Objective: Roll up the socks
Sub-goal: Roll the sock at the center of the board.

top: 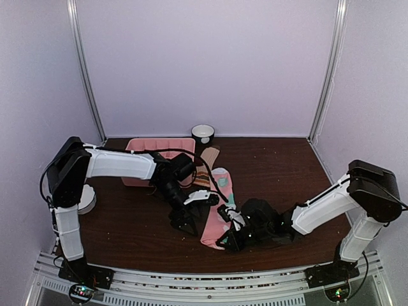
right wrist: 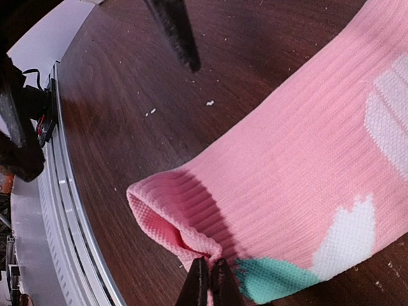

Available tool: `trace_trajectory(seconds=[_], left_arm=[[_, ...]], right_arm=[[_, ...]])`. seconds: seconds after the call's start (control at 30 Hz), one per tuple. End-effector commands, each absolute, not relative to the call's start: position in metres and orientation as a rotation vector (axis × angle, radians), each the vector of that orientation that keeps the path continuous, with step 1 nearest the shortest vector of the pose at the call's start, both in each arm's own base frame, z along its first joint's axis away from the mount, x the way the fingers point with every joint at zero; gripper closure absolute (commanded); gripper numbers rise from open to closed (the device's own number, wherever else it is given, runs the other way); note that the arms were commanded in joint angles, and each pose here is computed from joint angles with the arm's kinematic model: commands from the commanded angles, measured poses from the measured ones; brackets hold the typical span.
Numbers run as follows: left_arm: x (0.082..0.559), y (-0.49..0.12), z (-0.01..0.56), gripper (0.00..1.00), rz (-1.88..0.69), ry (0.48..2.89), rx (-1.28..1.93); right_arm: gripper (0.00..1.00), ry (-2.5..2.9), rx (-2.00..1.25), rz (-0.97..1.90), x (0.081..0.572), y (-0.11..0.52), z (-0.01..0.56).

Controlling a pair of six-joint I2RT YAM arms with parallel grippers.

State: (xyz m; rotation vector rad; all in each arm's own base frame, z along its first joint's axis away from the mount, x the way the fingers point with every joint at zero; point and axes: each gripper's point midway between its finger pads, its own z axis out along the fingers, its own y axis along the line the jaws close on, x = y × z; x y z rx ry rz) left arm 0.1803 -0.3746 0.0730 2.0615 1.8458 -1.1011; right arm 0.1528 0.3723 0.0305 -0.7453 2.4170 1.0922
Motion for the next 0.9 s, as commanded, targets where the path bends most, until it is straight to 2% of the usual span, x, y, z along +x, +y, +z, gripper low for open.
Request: trace_trajectory(seconds=[0.0,0.27,0.47,0.77,0.87], left_arm=[[0.164,-0.389,0.078,0.17,-1.117,1.766,2.124],[0.166,-0.409,0.061,0.24,-1.040,1.795,2.115],[0.169,-0.426,0.058,0.37,-1.055,1.815,2.068],[0.153,-0.407,0.045,0.39,-1.078,1.822,2.075],[0.154,-0.402,0.042,0.44,-1.032,1.824,2.060]], right_arm=[[1.00,2.413,-0.748,1.035,0.157,0.362,0.018],[1.00,2.411,-0.776,1.046,0.150,0.354,-0.004],[1.00,2.373,-0.676,1.099,0.151,0.347,0.001],[1.00,2.381,-0.650,1.101,0.153,0.347,-0.008],[1.00,2.388,-0.647,1.106,0.153,0.350,-0.011]])
